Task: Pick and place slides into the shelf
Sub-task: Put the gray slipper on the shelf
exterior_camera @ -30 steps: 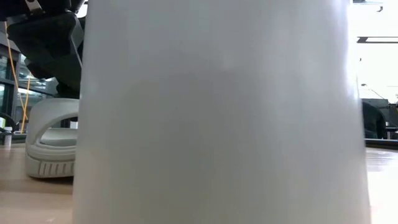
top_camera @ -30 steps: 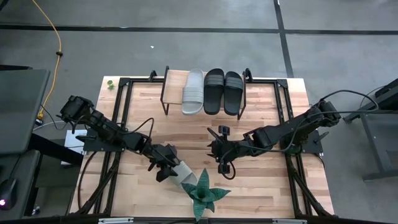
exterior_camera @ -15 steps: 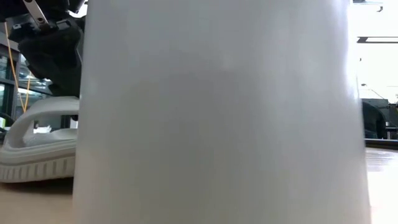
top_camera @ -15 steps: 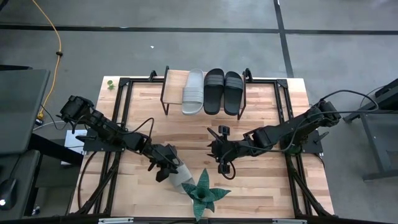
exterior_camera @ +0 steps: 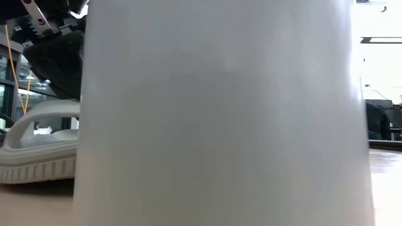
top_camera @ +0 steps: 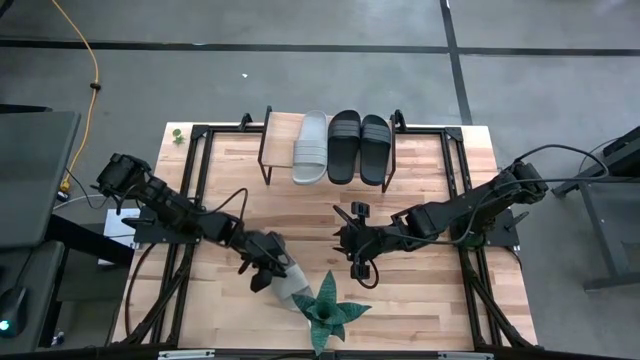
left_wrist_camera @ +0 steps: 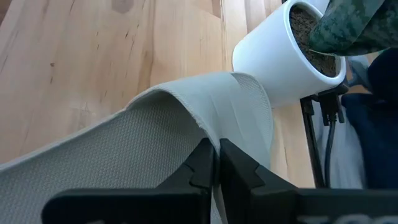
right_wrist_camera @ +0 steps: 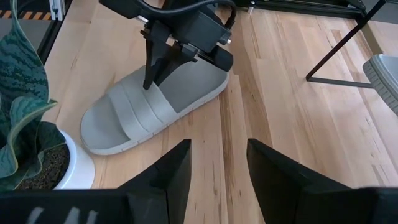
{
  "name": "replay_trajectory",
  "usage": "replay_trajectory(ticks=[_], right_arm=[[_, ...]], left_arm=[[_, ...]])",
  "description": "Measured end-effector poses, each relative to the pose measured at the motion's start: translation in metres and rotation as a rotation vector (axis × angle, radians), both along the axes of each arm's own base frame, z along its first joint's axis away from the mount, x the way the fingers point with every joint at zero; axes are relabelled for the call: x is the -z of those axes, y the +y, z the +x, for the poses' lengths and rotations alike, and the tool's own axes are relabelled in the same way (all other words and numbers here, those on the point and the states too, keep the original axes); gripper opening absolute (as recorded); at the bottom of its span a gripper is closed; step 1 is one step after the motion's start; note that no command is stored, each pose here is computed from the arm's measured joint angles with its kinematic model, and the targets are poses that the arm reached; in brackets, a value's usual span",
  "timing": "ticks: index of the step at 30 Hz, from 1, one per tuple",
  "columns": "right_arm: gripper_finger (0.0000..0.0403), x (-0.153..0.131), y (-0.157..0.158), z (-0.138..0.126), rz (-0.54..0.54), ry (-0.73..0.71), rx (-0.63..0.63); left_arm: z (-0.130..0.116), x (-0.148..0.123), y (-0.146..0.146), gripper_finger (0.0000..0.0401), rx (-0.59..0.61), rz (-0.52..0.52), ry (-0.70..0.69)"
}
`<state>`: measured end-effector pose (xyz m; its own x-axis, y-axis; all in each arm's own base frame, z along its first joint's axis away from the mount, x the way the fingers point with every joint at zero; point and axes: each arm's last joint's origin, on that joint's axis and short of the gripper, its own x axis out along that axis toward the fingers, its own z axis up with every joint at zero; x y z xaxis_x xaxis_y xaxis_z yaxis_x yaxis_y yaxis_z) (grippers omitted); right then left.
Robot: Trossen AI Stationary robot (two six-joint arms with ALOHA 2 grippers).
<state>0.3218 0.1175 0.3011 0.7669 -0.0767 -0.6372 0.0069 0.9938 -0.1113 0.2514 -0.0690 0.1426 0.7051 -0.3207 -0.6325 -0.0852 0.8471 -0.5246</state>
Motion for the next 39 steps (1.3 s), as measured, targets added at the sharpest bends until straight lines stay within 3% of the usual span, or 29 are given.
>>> replay_trajectory(ticks=[18,26,35,39], right_arm=[[0.0147,0.000,0.000,0.000,-0.021,0.003,-0.017],[0.0147,0.000,0.000,0.000,-0.024,0.002,-0.014],[0.0147,0.000,0.000,0.000,-0.029,0.001,-0.009],[0.0147,0.000,-0.001,0.000,-0.080,-0.004,-0.004]], left_arm=[[0.001,-0.005,0.007,0.0002,0.010,-0.018,-0.018],[0.006,-0.037,0.005,0.0001,0.047,0.005,-0.132],[0.005,-0.056,0.006,0.0000,0.080,0.052,-0.155],[0.004,-0.072,0.007,0.0000,0.088,0.085,-0.173]])
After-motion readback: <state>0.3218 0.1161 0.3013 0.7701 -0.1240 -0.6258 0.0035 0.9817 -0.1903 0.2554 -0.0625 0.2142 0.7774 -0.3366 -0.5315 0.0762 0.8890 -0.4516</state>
